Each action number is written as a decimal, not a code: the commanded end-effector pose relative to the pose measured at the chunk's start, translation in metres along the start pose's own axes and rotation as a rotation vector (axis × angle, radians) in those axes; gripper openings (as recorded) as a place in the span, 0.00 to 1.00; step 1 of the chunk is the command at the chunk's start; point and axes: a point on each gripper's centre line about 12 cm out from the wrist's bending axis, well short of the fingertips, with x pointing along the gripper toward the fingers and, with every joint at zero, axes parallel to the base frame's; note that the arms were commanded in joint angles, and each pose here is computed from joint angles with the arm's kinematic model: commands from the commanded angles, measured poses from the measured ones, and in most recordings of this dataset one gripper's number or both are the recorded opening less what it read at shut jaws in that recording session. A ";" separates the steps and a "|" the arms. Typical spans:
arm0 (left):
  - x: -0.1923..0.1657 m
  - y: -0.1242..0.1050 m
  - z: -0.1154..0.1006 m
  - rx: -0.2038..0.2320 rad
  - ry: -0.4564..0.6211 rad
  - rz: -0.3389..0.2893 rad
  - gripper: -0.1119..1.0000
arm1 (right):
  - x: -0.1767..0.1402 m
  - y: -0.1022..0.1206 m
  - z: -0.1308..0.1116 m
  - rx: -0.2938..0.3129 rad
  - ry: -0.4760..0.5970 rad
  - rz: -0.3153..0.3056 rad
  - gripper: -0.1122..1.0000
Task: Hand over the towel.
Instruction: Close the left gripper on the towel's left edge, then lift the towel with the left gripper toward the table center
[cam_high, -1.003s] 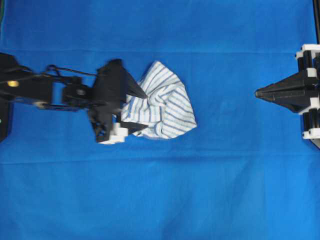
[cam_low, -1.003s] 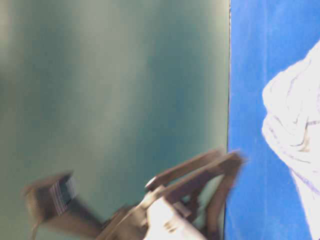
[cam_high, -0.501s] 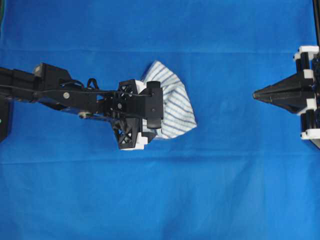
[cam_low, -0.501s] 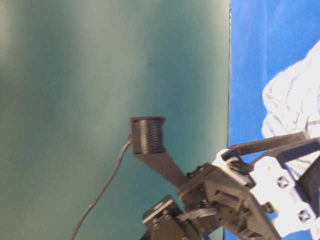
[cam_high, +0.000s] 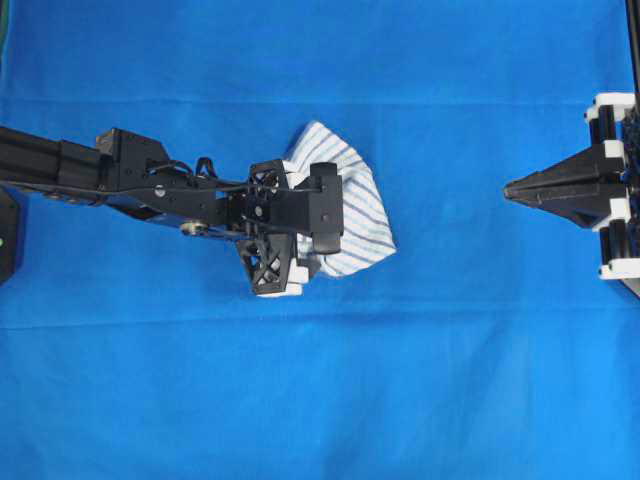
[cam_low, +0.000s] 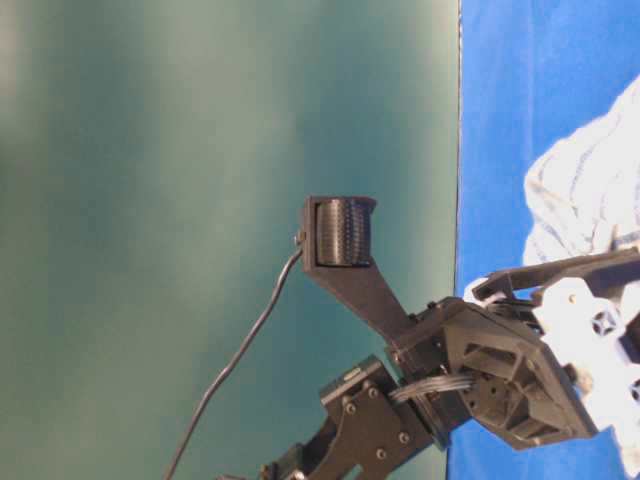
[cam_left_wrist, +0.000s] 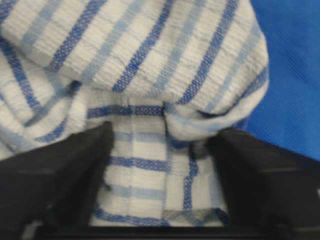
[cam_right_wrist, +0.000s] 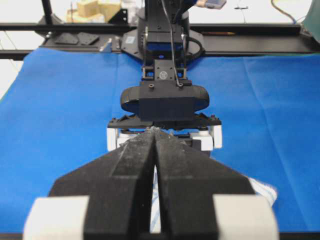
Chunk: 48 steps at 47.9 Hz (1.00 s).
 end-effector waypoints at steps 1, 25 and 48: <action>-0.009 0.001 0.012 -0.002 -0.009 0.001 0.62 | 0.002 0.000 0.008 0.003 -0.021 0.000 0.10; -0.151 -0.017 0.088 0.025 -0.383 -0.032 0.17 | 0.002 0.000 0.009 0.001 -0.026 0.000 0.10; -0.234 -0.027 0.093 0.041 -0.774 -0.063 0.17 | 0.003 0.000 0.011 0.001 -0.038 0.000 0.10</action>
